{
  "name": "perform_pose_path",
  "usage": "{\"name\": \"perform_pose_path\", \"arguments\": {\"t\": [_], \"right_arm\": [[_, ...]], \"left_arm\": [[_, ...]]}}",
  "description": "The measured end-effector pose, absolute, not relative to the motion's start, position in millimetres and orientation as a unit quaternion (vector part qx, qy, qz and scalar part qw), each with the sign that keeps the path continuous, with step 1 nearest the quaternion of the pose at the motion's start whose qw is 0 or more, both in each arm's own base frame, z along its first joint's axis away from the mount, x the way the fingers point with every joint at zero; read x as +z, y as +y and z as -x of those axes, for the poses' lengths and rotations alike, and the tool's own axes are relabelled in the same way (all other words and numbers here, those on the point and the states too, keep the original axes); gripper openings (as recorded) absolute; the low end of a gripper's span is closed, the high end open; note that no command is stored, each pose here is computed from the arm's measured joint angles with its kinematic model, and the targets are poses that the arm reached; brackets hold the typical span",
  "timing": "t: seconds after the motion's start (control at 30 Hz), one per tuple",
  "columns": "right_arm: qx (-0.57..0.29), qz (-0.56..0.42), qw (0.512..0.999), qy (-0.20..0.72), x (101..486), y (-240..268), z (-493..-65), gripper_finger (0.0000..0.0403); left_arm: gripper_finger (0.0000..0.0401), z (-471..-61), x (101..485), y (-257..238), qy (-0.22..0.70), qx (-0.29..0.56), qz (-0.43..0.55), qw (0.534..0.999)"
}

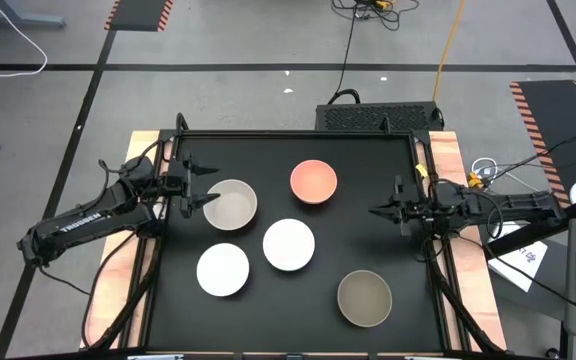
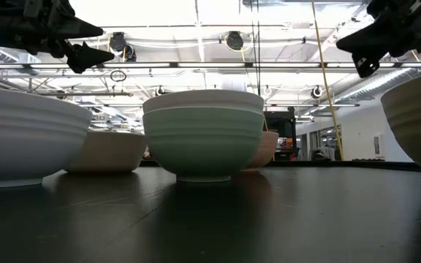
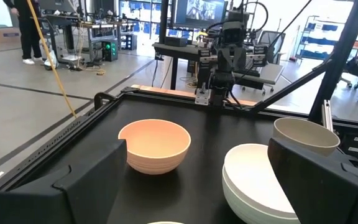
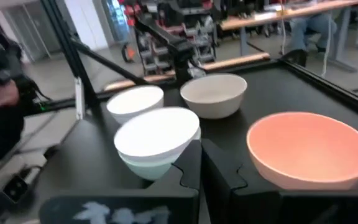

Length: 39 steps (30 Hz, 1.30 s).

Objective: Nest bowls inside each other
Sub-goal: Stack the gray bowl on the right white bowl

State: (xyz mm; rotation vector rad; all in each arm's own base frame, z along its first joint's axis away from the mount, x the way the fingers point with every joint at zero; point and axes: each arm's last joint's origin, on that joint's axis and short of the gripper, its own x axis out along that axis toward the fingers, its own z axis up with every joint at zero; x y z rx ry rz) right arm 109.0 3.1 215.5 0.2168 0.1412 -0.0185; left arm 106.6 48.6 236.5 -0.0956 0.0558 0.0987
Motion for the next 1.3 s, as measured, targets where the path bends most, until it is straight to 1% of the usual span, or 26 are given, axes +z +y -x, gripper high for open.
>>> {"name": "perform_pose_path", "arguments": {"t": [0.17,0.33,0.67,0.87,1.3], "right_arm": [[0.0,-0.109,0.991,0.073,201.0,3.6,-109.0,0.0],[0.006,-0.104,0.993,0.053,190.8,3.9,-111.0,0.0],[0.018,-0.109,0.993,0.041,165.6,4.6,-113.1,0.0],[0.02,-0.108,0.994,0.021,167.7,4.6,-113.3,0.0],[0.02,-0.071,0.997,0.027,166.0,4.6,-113.3,0.0]], "left_arm": [[0.0392,-106.6,236.5,48.6,0.028,0.049,0.045,0.997],[0.0392,-106.6,236.5,48.6,0.028,0.049,0.046,0.997],[0.0392,-106.6,236.5,48.6,0.028,0.049,0.041,0.998],[0.0392,-106.5,236.5,49.0,0.028,0.057,0.041,0.997],[0.0392,-106.5,236.5,49.2,0.028,0.059,0.042,0.997]]}}
